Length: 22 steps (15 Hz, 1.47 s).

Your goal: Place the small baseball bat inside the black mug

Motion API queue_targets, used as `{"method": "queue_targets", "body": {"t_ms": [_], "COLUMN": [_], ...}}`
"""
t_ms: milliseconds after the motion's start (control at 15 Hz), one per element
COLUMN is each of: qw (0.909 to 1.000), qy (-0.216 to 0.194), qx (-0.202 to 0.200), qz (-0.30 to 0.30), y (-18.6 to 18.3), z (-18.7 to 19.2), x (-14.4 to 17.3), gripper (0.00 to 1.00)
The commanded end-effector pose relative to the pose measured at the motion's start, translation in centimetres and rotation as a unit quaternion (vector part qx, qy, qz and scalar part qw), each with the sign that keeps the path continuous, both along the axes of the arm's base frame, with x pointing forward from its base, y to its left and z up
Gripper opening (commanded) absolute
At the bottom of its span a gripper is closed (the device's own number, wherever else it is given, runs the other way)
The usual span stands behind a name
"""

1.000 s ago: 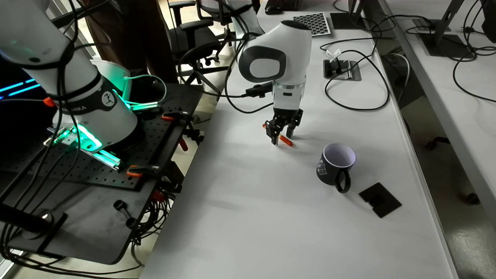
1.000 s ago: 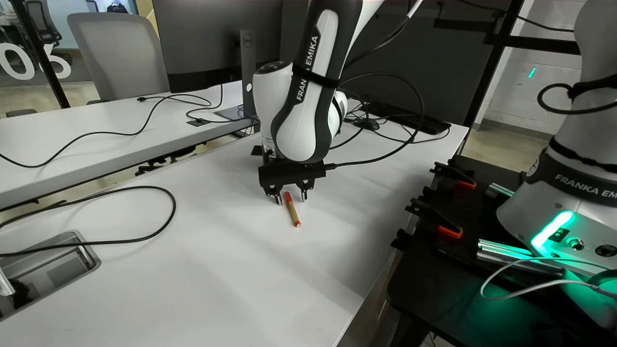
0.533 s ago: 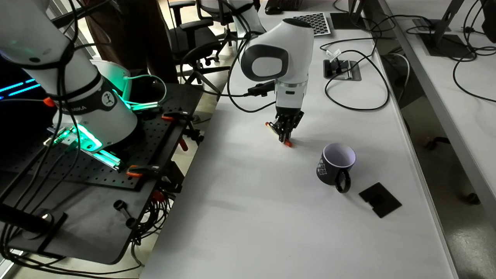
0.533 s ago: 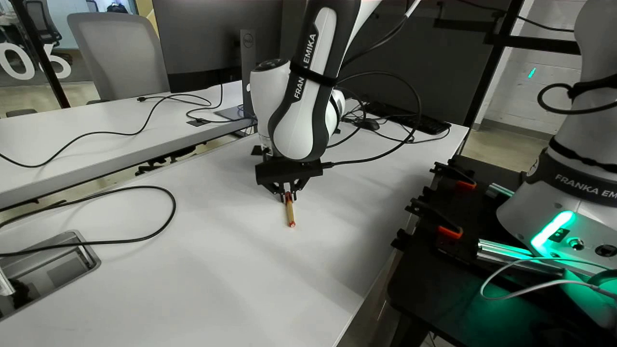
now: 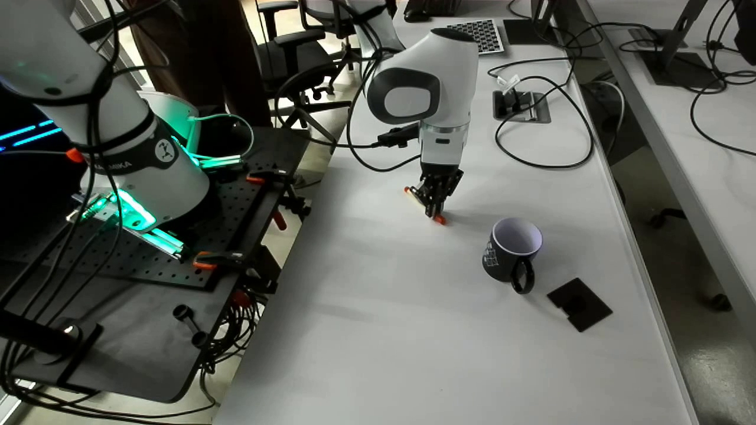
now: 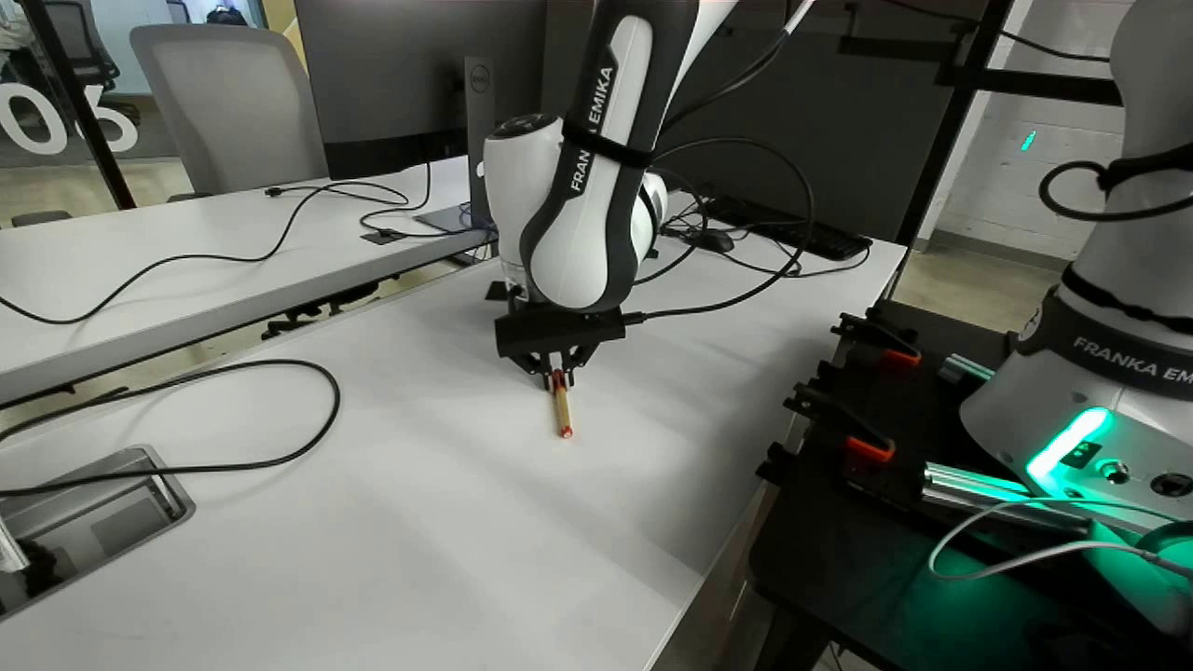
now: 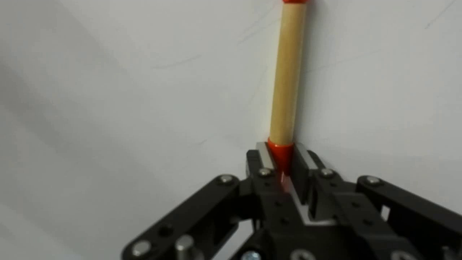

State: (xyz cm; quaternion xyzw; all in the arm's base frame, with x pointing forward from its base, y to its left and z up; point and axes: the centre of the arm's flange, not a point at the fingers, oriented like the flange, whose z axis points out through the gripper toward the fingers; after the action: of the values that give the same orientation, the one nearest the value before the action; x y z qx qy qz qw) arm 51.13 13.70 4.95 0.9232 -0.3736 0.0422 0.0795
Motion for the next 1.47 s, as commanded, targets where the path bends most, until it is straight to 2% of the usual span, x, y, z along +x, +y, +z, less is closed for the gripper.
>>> {"method": "queue_targets", "body": {"t_ms": [0, 400, 733, 1400], "qw": [0.9999, 0.9991, 0.9961, 0.9838], "qy": [-0.007, -0.022, -0.055, -0.115], "qx": [-0.015, -0.035, -0.069, -0.135], "qz": [0.001, 0.007, 0.01, -0.025], "y": [-0.2, -0.2, 0.4, -0.1], "z": [0.6, 2.1, 4.5, 8.3], "x": [0.1, 0.1, 0.1, 0.1], "gripper": [0.04, 0.04, 0.04, 0.04]}}
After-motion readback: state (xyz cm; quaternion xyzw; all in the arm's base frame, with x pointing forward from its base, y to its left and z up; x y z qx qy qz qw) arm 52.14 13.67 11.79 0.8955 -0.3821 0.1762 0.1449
